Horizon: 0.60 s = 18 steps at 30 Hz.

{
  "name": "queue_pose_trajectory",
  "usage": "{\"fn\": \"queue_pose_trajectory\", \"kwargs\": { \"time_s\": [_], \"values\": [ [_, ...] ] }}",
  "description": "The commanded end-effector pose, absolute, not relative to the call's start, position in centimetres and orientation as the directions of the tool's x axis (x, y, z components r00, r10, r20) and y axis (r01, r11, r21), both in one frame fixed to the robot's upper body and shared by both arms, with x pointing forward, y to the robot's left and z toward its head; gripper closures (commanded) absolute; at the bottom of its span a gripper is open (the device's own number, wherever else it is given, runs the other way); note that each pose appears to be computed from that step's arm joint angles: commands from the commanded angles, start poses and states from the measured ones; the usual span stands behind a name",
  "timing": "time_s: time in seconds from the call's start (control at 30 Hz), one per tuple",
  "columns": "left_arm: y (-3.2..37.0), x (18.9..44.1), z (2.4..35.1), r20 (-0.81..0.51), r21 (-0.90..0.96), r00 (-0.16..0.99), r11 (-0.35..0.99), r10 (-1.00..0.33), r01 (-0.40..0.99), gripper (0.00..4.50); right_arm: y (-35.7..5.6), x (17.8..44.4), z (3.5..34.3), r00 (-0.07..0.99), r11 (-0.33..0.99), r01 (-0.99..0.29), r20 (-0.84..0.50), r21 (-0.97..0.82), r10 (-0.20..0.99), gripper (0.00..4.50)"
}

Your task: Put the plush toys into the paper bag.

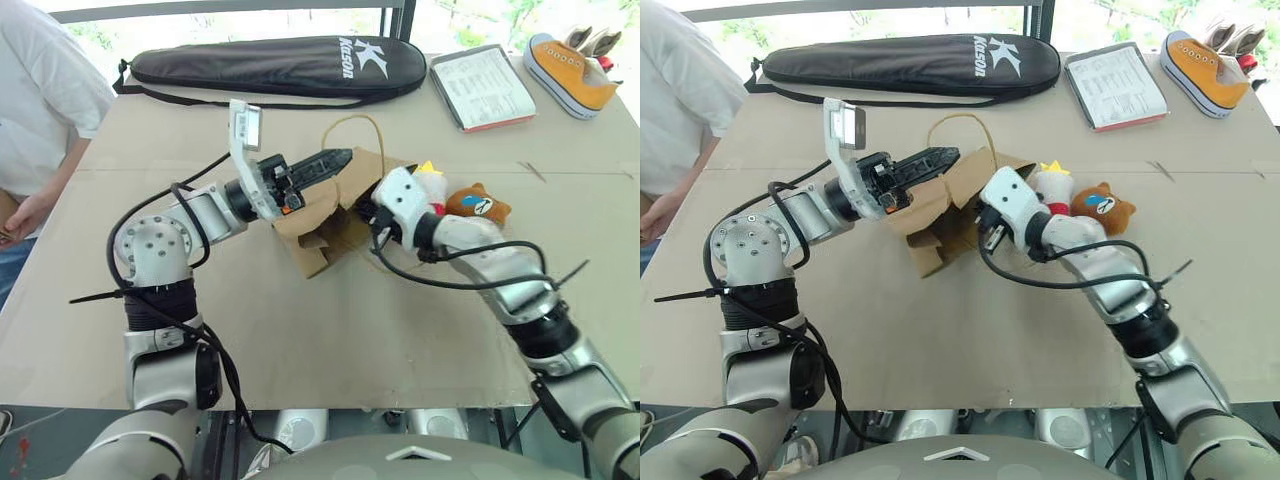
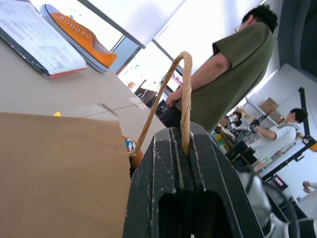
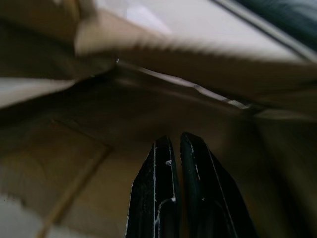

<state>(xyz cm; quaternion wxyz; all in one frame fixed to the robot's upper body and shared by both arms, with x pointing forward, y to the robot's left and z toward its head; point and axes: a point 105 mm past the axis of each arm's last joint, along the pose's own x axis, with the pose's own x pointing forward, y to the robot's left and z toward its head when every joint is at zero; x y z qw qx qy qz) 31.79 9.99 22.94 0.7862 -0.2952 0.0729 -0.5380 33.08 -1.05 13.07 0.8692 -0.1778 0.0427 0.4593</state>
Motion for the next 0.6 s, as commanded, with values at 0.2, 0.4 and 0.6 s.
{"fn": "queue_pose_trajectory", "kwargs": {
  "time_s": [0.2,0.4,0.6],
  "values": [
    [10.3,30.6,24.9,0.253,-0.525,0.400,0.223,-0.881,0.822,4.50,0.3,35.3,13.0,0.586,0.528,-0.800,-0.183,-0.285,0.789,4.43],
    [11.0,31.3,25.3,0.285,-0.562,0.465,0.247,-0.838,0.789,4.50,1.2,36.3,10.3,0.602,0.563,-0.795,-0.179,-0.225,0.779,4.43],
    [12.0,31.8,26.3,0.314,-0.574,0.507,0.265,-0.802,0.775,4.50,1.7,35.5,8.5,0.574,0.536,-0.816,-0.202,-0.216,0.793,4.43]
  ]
}}
